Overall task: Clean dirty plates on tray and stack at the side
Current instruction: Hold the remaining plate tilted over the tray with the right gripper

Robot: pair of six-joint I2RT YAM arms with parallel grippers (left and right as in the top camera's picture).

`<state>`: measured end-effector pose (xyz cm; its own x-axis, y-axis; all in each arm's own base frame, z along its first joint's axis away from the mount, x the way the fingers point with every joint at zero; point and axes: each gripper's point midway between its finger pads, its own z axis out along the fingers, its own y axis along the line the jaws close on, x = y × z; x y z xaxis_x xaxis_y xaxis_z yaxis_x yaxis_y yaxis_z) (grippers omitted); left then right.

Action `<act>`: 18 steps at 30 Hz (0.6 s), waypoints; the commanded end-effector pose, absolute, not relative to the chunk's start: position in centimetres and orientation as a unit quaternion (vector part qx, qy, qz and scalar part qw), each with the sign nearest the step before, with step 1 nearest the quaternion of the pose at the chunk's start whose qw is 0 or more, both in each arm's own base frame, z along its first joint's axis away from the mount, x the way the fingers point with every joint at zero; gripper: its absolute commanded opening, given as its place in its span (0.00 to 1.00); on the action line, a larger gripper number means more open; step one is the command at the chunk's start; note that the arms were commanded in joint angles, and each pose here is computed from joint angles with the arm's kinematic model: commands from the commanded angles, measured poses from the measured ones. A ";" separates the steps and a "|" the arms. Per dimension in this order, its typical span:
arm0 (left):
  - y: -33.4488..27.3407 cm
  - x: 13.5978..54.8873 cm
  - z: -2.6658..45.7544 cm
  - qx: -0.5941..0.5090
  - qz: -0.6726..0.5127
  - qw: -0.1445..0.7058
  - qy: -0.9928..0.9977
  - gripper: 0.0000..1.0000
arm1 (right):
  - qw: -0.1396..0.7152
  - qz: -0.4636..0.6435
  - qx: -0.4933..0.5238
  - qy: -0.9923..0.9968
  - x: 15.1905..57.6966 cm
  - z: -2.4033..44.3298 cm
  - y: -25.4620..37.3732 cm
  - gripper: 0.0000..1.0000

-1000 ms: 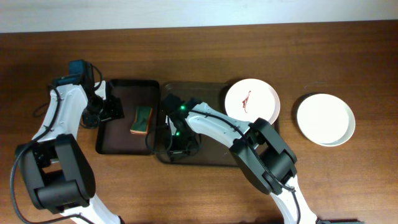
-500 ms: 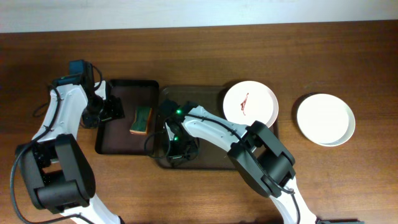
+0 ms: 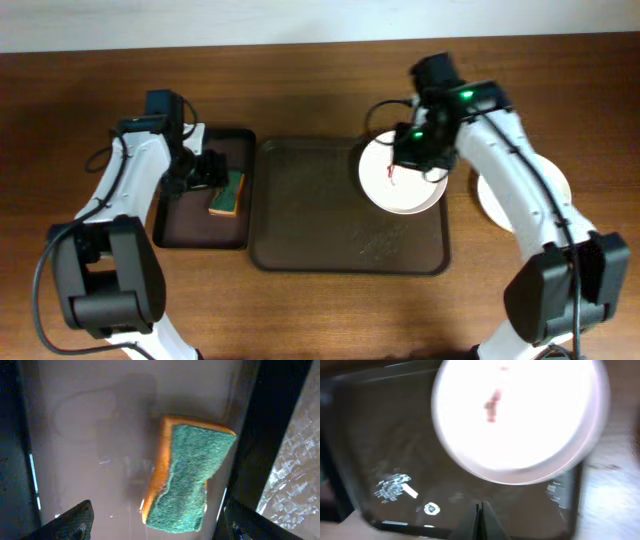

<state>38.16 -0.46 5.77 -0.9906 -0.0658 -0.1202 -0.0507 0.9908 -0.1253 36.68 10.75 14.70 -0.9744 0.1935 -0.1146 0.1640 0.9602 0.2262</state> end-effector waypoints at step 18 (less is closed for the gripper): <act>-0.6 38.7 7.5 -0.014 -0.056 0.086 0.995 0.82 | 0.092 0.093 0.151 0.980 35.8 3.8 2.0 0.35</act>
